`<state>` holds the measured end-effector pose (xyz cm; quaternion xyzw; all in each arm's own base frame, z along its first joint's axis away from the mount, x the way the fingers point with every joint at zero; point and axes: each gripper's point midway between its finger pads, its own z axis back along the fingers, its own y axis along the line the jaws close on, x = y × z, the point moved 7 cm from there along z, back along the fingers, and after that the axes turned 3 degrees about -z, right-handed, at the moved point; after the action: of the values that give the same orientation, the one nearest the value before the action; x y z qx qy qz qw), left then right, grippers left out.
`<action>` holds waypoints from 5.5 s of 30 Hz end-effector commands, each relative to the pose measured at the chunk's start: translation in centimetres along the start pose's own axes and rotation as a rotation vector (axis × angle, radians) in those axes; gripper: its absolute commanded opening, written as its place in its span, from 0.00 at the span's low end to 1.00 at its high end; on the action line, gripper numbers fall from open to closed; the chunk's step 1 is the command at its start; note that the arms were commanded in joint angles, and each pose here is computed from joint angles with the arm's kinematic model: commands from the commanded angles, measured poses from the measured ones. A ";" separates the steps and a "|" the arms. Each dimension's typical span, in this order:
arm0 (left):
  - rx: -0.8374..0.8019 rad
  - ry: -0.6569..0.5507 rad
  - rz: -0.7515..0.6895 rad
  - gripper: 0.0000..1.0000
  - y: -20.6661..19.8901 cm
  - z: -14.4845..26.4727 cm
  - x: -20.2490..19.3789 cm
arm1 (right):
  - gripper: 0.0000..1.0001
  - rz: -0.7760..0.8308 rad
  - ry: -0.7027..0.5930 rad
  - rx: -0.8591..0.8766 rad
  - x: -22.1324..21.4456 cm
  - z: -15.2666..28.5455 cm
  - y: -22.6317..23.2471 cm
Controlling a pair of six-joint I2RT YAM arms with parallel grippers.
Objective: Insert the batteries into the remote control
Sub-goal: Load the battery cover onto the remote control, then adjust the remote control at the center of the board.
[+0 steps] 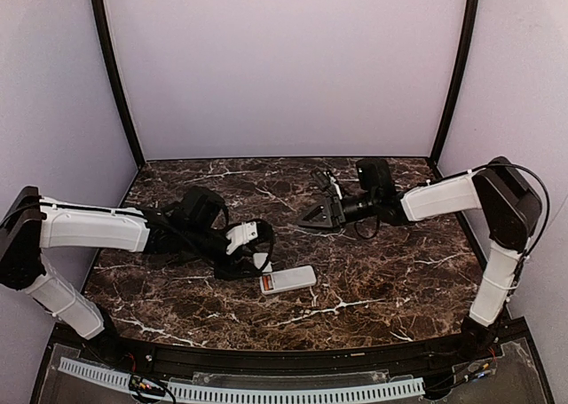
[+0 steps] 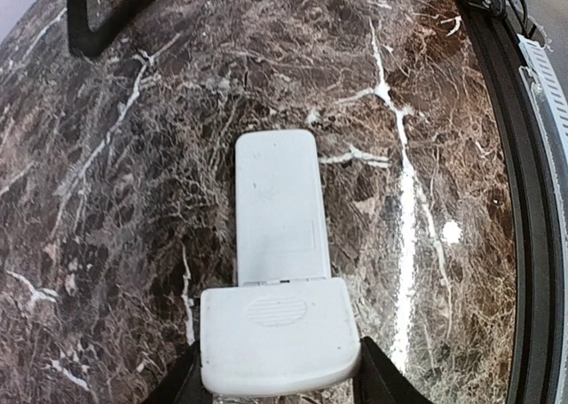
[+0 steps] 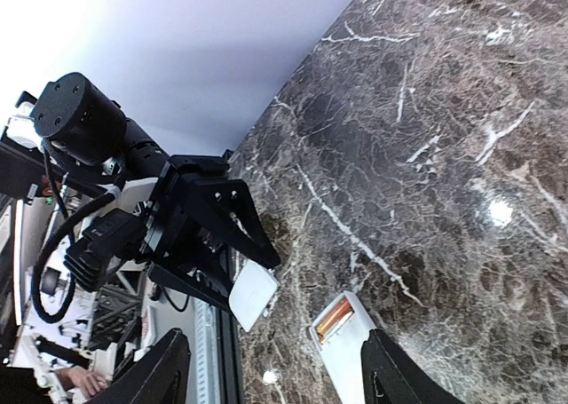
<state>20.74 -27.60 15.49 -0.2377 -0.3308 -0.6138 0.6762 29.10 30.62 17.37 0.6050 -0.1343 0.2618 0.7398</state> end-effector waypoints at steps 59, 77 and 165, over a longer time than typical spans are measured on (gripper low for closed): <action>-0.115 0.295 -0.026 0.38 -0.2 -5.4 -2.3 | 0.99 0.075 -0.245 -0.053 2.9 8.4 -1.0; -0.138 0.329 -0.003 0.40 -0.3 -5.9 -2.7 | 0.99 0.073 -0.242 -0.047 2.8 8.3 -1.1; 0.175 -0.127 0.978 0.51 4.1 0.3 -5.4 | 0.61 0.281 0.440 -0.037 -4.9 -6.0 -6.3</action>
<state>24.84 -23.05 12.09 -0.3195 -0.2794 -0.1843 0.8865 28.10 34.15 8.79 0.4944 -0.0725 0.4782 0.7222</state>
